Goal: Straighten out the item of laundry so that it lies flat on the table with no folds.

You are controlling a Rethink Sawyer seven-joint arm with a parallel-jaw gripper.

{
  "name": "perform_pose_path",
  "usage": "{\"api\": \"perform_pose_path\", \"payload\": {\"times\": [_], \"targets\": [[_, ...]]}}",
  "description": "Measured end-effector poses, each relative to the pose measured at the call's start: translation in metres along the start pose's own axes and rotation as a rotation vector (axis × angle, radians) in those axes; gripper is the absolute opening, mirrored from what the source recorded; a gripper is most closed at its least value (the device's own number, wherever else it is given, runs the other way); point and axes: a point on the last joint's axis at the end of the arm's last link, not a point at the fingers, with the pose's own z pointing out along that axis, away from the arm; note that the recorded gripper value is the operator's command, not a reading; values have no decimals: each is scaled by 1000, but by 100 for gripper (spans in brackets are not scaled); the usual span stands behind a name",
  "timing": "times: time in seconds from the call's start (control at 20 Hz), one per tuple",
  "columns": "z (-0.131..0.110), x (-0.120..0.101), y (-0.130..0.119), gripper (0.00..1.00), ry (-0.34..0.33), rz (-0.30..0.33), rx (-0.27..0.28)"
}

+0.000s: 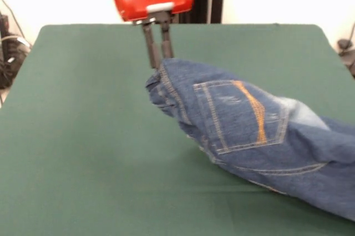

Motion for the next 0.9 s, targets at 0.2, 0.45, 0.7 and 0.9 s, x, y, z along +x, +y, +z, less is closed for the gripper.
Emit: {"api": "perform_pose_path", "payload": {"times": [0.2, 0.45, 0.7, 0.9], "targets": [[3, 14, -21, 0, 19, -46, -18], [12, 32, -60, 0, 35, -161, -43], [17, 36, -84, 0, 34, -232, -60], [21, 36, -106, 0, 42, -299, -76]]}}
